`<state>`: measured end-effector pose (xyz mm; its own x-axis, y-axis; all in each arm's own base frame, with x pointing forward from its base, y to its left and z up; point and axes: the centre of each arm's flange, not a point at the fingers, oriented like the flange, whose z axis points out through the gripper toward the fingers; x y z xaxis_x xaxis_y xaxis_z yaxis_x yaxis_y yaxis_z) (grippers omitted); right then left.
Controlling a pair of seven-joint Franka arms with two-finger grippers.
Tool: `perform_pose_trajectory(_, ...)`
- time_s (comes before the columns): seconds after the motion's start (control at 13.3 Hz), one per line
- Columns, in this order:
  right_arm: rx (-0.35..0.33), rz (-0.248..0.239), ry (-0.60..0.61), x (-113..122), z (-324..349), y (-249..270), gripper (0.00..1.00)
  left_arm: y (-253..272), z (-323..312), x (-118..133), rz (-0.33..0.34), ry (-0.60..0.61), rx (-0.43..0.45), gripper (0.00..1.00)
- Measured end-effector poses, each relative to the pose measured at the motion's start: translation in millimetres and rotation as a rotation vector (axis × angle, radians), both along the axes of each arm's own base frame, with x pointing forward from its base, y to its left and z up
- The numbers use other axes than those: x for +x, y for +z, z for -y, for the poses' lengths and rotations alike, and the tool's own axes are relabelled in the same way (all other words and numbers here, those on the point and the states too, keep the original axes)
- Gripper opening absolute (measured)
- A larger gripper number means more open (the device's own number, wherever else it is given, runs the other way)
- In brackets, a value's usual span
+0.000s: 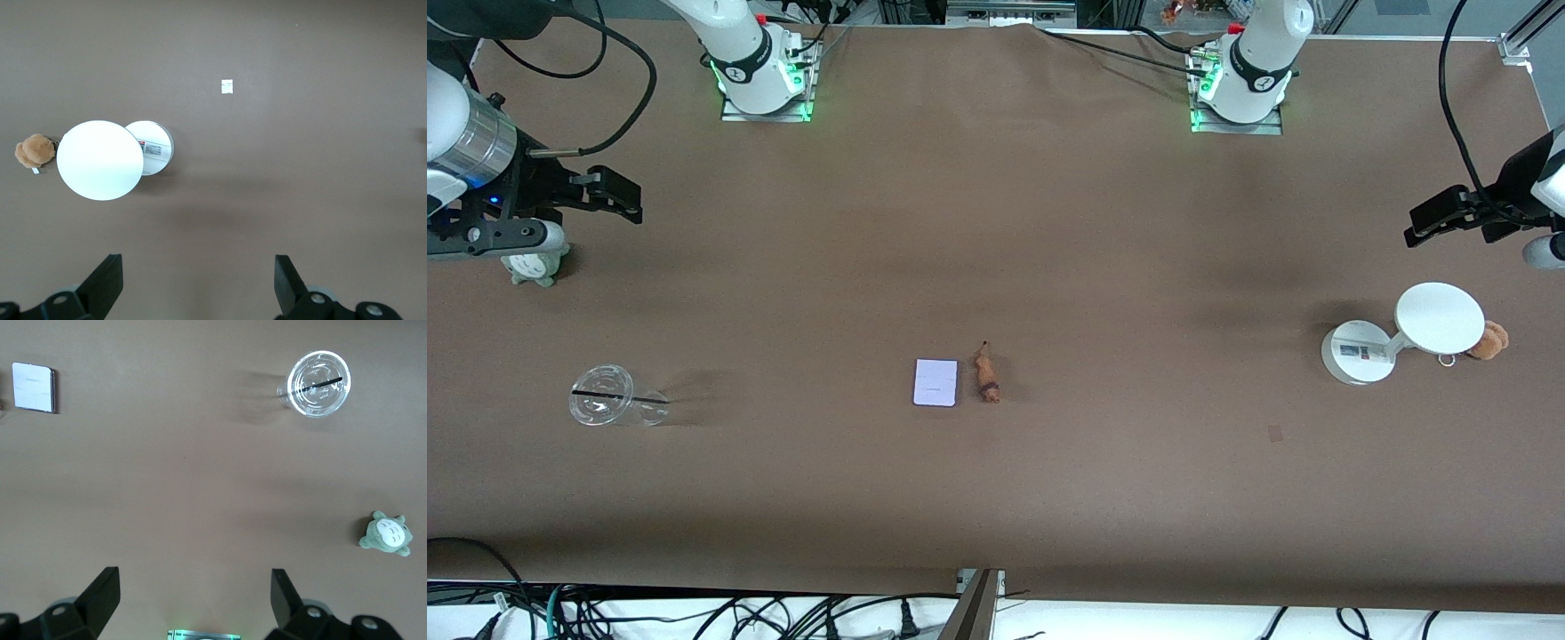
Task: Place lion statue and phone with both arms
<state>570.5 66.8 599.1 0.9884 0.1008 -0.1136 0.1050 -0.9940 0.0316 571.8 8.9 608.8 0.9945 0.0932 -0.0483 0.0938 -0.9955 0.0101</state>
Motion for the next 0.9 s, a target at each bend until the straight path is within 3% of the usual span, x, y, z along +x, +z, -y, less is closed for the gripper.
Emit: perform_pose_trajectory(0.9, 0.0, 0.0, 0.001, 0.0, -0.5, -0.1, 1.0, 1.6, -6.1, 1.5, 0.017, 0.011, 0.001, 1.0)
